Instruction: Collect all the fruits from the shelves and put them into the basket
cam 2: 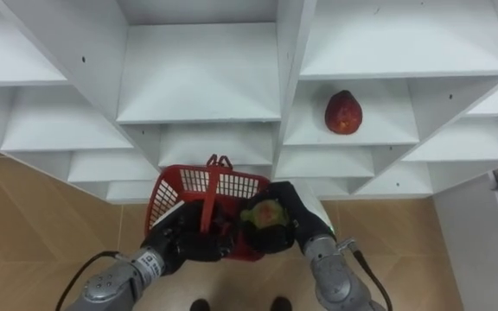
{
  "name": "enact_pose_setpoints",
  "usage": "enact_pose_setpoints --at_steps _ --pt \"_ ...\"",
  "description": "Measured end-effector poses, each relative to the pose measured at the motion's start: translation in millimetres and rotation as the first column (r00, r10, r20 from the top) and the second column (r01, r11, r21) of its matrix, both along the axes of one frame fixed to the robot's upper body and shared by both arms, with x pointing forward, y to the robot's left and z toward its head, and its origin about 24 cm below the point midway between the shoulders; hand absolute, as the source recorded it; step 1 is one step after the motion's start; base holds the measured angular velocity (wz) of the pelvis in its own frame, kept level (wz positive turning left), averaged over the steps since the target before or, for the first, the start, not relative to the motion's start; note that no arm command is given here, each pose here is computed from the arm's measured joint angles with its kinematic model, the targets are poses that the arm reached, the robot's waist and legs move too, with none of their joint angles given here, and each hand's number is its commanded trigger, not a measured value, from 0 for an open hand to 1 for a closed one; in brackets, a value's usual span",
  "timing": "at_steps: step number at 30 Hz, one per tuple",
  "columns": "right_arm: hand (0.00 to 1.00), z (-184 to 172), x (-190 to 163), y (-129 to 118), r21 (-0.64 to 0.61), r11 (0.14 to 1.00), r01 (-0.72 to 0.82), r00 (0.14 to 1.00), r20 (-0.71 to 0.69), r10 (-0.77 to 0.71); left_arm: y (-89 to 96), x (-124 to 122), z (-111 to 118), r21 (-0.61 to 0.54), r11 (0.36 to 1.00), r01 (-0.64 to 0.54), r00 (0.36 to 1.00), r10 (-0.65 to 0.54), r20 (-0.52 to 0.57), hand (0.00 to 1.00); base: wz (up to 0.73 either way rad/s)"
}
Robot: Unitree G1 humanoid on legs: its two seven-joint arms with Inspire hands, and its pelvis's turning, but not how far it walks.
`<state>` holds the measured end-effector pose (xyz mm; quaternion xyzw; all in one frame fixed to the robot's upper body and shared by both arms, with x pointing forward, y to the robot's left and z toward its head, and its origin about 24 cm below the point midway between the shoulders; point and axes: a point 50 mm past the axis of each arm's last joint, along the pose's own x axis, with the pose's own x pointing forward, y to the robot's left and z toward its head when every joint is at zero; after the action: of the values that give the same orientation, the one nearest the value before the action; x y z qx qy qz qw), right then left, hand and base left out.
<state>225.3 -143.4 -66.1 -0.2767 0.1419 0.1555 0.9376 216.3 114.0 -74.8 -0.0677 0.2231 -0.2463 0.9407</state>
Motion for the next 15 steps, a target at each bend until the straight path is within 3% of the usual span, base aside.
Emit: enact_pose_setpoints --at_steps 2,4,5,15 --pt "0.87 0.1 0.3 0.7 -0.001 1.000 -0.011 1.000 -0.003 0.011 -1.9 -0.4 0.1 -0.002 1.000 0.008 1.000 -0.008 0.001 1.00 0.00" --pt "0.47 0.8 1.4 2.1 -0.012 1.000 -0.026 1.000 0.001 0.026 -3.2 -1.0 -0.1 -0.001 1.000 0.019 1.000 -0.019 0.000 1.00 0.00" --pt "0.00 1.5 2.3 3.0 -0.023 0.999 -0.042 0.999 0.004 0.042 -3.8 -1.3 -0.2 -0.003 1.000 0.025 1.000 -0.025 -0.001 1.00 0.00" --pt "0.00 -2.4 -2.1 12.6 -0.016 0.992 -0.126 0.991 -0.041 0.125 -8.5 -2.0 0.5 -0.012 0.998 0.062 0.998 -0.062 0.002 1.00 0.00"
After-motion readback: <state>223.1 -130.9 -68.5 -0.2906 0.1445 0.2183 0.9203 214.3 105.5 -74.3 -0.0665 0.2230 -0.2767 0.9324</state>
